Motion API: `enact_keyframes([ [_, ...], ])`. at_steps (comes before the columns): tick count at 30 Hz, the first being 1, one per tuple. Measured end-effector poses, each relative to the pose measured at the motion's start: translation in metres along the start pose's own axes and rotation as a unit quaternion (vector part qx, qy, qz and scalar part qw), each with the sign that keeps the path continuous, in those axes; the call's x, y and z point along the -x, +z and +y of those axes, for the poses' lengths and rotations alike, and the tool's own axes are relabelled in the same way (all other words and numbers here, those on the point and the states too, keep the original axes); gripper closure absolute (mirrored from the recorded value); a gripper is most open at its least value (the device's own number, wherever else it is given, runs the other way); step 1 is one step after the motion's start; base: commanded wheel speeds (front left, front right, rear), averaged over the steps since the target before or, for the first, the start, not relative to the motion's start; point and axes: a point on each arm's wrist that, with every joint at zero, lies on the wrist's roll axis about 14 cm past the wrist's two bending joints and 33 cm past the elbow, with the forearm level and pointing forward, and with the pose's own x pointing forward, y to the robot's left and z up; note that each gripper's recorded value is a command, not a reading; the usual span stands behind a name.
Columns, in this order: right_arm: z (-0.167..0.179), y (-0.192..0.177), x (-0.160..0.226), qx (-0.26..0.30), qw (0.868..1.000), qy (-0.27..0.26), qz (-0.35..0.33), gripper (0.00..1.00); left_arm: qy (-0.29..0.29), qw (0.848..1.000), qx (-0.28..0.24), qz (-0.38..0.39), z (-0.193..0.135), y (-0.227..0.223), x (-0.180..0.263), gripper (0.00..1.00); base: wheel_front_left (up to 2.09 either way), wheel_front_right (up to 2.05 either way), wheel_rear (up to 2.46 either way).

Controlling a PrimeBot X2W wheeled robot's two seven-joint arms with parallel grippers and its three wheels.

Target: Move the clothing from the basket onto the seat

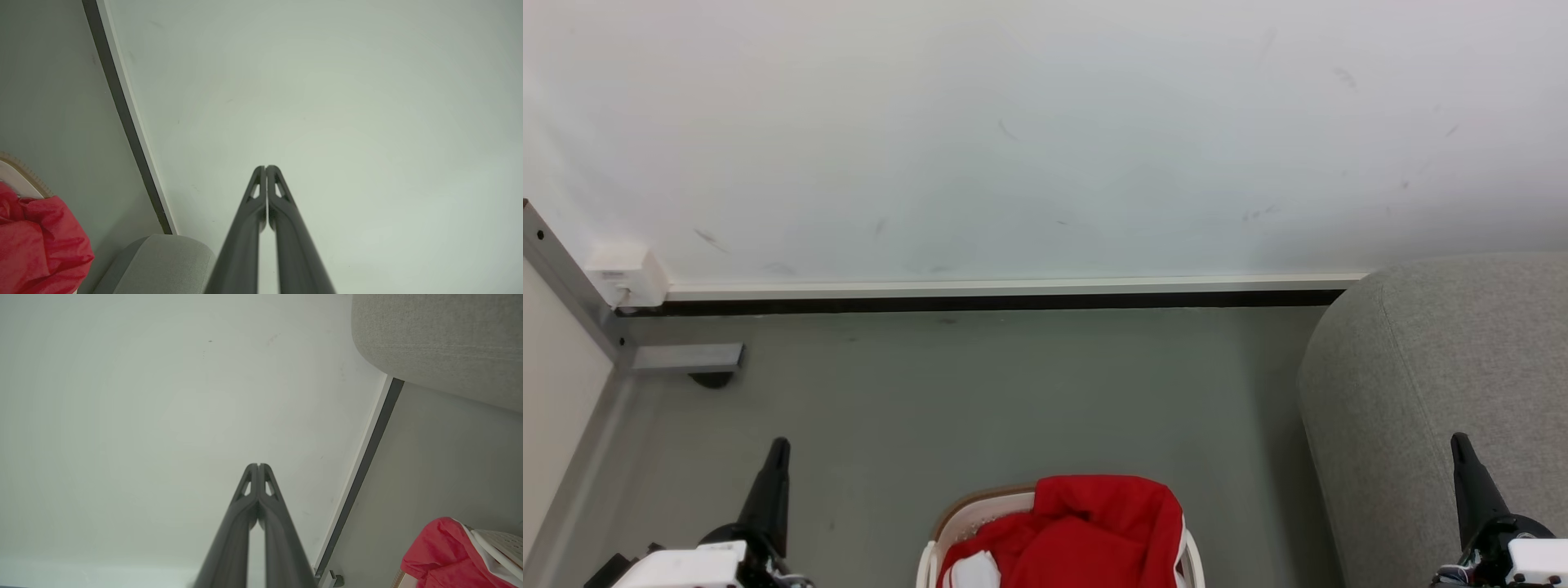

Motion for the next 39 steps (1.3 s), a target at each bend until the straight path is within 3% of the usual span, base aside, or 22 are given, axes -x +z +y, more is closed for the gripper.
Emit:
enact_keyframes([
  [36,0.0000,0.0000,0.0000,0.000,1.000,0.000,0.000,1.00,0.000,1.000,0.000,0.000,0.0000,0.0000,0.0000,1.00,0.00,0.00,0.00],
  [37,0.0000,0.0000,0.0000,0.000,1.000,0.000,0.000,0.00,0.000,1.000,0.000,0.000,0.0000,0.0000,0.0000,0.00,0.00,0.00,0.00],
  [39,-0.0073,-0.0010,0.0024,-0.002,1.000,-0.011,0.000,0.00,0.012,1.000,0.002,0.000,0.0077,-0.0009,0.0028,0.00,0.00,0.00,0.00],
])
